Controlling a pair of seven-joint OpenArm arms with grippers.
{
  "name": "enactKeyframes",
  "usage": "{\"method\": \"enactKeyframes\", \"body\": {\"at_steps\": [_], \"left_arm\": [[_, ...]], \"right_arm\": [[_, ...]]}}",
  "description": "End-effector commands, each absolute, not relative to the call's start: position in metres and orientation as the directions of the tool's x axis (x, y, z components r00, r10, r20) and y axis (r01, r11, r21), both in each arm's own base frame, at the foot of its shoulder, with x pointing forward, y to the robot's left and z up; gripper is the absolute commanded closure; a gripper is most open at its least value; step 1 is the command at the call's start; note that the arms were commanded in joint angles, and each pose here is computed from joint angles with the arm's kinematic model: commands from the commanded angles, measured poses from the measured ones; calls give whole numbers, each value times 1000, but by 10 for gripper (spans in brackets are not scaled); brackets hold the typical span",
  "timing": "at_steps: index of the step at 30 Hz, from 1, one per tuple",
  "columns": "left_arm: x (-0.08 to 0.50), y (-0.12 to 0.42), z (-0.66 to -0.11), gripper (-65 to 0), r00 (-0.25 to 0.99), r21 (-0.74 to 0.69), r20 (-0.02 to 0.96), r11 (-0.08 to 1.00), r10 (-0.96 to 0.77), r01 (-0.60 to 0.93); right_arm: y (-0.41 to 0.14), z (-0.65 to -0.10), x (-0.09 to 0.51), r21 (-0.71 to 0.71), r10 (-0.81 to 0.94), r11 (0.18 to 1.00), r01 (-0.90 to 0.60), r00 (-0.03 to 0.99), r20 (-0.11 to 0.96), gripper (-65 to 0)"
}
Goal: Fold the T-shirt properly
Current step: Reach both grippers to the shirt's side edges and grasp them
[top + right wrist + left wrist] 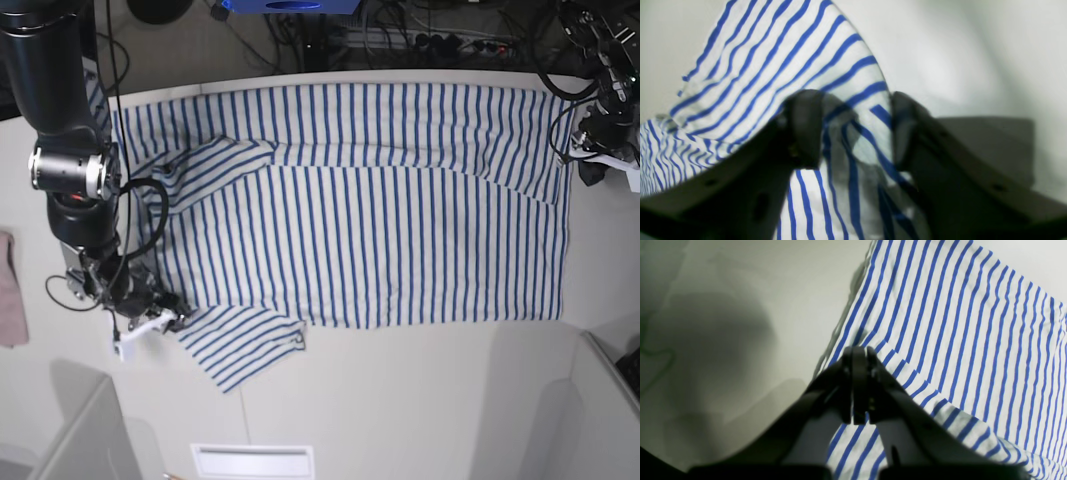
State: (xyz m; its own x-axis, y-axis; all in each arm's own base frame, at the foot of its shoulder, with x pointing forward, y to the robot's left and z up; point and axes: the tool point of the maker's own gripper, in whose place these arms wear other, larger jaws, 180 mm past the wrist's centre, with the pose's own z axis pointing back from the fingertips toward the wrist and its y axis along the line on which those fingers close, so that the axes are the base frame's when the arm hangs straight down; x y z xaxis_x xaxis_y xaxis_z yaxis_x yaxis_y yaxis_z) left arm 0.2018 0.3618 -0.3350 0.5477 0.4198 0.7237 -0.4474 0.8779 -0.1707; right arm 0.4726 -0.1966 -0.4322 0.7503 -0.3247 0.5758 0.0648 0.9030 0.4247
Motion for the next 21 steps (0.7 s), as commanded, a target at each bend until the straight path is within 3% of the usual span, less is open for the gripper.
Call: {"method": "enactKeyframes", "body": {"at_steps": [1,4,7,14,21], "left_arm": [[208,370,-325,-155,527,-162,749,883,401,-441],[220,378,-327,-425,505,-187,751,870,426,-455],[238,393,-325,-584,485,-200,757,863,437,-465],[292,449,-336,-602,409,-286,715,771,567,-569],[380,427,-339,-607,551,-121,737,878,391,-462]], "right_arm": [[-202,-414,488,417,-322,908,51,722,612,-182],[-202,-411,491,419,-329,907,51,708,625,0],[-202,-410,492,419,-328,907,50,707,627,0],[-202,-413,490,418,-327,907,52,712,621,0],[-202,-413,490,418,-327,907,52,712,621,0]]}}
